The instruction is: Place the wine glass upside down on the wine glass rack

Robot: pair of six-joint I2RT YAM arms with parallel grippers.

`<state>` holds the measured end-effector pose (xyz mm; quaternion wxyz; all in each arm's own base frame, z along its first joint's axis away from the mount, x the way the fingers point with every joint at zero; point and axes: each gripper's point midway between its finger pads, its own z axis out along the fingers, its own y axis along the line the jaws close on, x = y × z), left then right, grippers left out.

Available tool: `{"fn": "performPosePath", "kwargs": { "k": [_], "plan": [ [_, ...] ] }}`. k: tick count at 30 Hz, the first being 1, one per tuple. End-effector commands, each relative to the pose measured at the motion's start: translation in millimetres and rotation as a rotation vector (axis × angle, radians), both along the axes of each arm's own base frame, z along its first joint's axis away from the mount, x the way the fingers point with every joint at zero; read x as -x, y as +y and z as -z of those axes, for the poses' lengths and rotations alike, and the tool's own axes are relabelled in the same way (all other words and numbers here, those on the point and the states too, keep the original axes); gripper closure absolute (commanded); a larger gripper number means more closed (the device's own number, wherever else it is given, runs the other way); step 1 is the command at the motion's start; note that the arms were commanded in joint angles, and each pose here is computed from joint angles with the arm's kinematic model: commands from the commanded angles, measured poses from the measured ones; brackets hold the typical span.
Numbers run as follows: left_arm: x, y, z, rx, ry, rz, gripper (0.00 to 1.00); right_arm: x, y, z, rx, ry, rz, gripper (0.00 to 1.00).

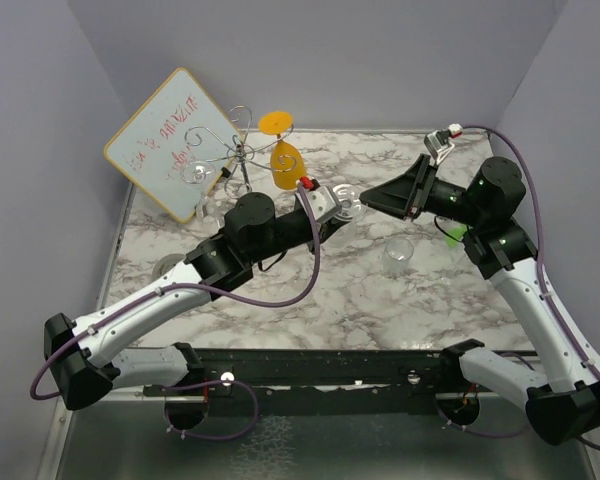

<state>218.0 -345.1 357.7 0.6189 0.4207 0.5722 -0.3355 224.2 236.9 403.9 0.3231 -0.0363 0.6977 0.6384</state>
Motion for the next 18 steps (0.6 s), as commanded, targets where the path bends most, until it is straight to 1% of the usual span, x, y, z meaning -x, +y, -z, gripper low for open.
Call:
{"fn": "performPosePath", "kwargs": {
  "k": [1,6,10,11,13,15,16,17,18],
  "plan": [
    [1.4,-7.0,-17.4,0.054,-0.105,0.038,1.0,15.7,2.2,-7.8,-0.022,0.034,-0.078,0.57],
    [2.1,-11.3,-11.8,0.055,-0.099,0.055,1.0,15.4,4.2,-1.6,-0.018,0.083,-0.101,0.6],
    [-2.2,-12.1,-8.6,0.049,-0.104,0.039,1.0,18.2,7.9,3.7,-0.036,0.139,-0.158,0.68],
    [-4.0,-12.4,-7.8,0.05,-0.104,0.031,1.0,18.2,8.5,6.0,-0.038,0.157,-0.162,0.71],
    [-7.0,-12.6,-5.1,0.053,-0.103,0.019,1.0,18.2,9.0,2.6,-0.055,0.146,-0.172,0.79],
    [-7.3,-13.6,-2.7,0.065,-0.096,0.019,1.0,18.5,9.1,0.1,-0.068,0.153,-0.173,0.9],
    [-6.9,-14.0,-1.9,0.073,-0.091,0.018,0.94,18.7,9.1,-2.3,-0.078,0.155,-0.171,0.96],
    [-7.3,-13.5,0.2,0.078,-0.08,0.013,0.86,18.7,8.9,-3.9,-0.089,0.159,-0.169,0.99],
    [-8.4,-12.7,2.9,0.084,-0.067,0.002,0.73,18.8,8.6,-6.0,-0.099,0.162,-0.166,0.99]
  ]
}}
